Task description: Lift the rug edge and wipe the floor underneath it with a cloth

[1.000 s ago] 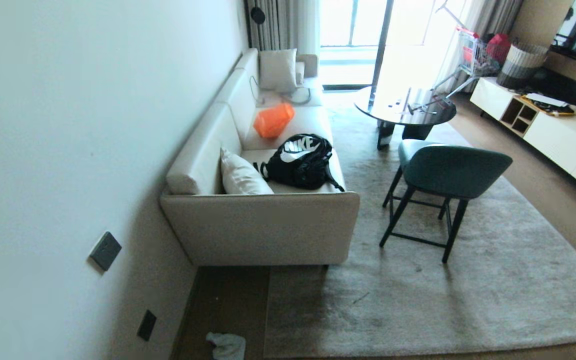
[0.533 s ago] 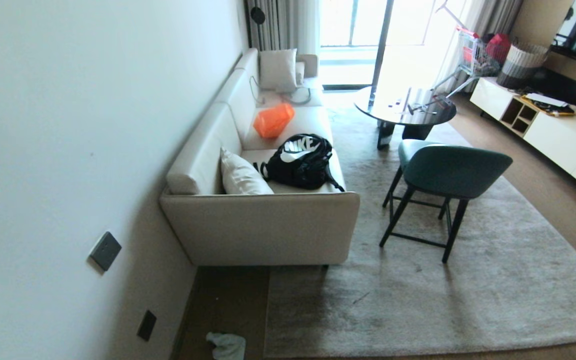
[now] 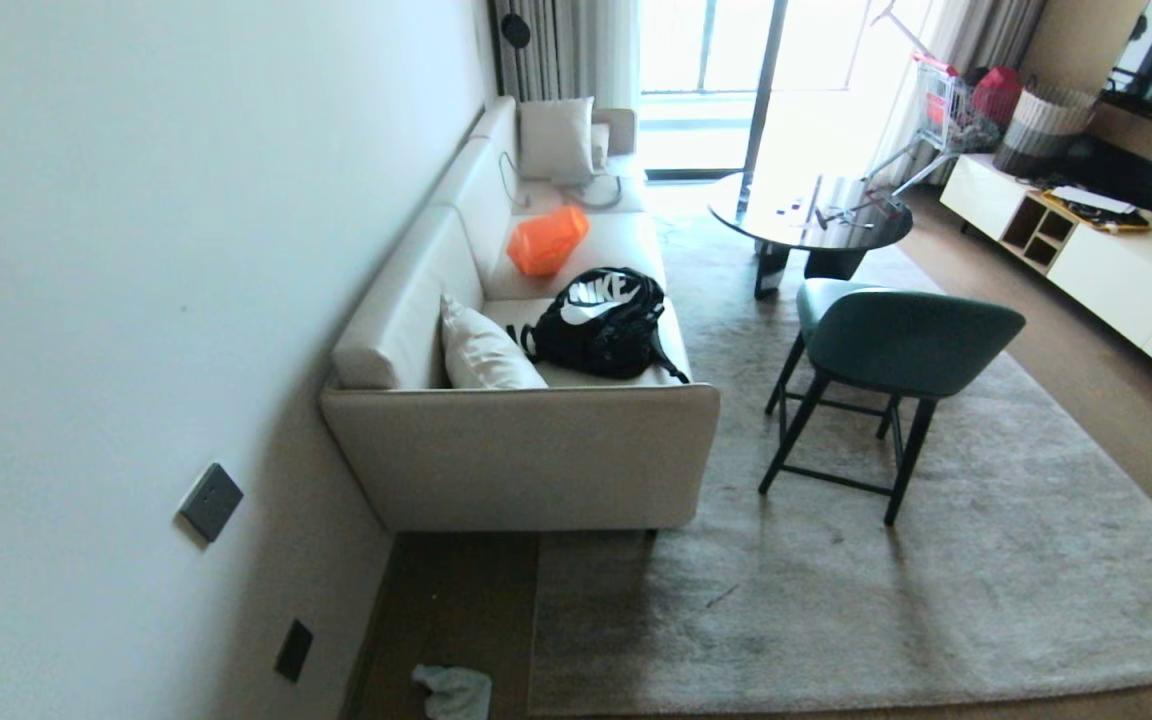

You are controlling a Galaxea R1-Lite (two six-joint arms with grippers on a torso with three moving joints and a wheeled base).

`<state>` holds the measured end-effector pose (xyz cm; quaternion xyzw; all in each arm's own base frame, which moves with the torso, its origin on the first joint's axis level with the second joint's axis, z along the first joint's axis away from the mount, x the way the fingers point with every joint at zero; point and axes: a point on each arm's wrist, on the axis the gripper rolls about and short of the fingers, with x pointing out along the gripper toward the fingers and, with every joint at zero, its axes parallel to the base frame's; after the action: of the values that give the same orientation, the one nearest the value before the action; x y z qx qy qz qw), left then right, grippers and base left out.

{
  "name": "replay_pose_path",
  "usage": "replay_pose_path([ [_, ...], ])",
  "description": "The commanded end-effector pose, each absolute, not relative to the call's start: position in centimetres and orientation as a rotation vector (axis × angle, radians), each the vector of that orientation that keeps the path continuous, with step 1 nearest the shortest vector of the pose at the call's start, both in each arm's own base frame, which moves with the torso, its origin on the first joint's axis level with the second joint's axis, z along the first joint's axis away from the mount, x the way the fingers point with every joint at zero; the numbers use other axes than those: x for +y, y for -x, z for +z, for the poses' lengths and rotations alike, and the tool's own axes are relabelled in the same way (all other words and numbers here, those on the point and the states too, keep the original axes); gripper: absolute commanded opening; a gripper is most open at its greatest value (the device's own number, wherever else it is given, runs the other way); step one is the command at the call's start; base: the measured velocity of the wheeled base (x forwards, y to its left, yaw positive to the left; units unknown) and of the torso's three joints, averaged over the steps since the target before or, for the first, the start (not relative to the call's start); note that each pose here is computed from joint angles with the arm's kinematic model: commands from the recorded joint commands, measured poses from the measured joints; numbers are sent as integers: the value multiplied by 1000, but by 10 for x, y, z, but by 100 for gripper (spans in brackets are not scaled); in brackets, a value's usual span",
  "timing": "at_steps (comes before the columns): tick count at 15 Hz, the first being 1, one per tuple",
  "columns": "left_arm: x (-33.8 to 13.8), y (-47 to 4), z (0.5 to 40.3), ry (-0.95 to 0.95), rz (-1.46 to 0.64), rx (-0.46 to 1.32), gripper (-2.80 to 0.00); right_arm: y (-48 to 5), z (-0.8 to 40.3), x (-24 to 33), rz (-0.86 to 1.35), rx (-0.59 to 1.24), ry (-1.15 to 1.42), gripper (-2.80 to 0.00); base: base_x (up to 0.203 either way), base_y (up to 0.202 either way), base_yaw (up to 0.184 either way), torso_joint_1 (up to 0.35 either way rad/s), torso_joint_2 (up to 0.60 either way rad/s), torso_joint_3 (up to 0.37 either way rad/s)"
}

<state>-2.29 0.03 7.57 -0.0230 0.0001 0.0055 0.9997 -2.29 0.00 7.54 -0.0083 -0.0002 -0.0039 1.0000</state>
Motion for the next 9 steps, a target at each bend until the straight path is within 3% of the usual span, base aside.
replay_pose_path([
  [1,0,23,75,47,12,1,-280,23,75,0,-9,0,17,-280,0,0,0,0,0,0],
  [9,0,23,76,47,12,0,-280,23,75,0,-9,0,17,-280,0,0,0,0,0,0],
])
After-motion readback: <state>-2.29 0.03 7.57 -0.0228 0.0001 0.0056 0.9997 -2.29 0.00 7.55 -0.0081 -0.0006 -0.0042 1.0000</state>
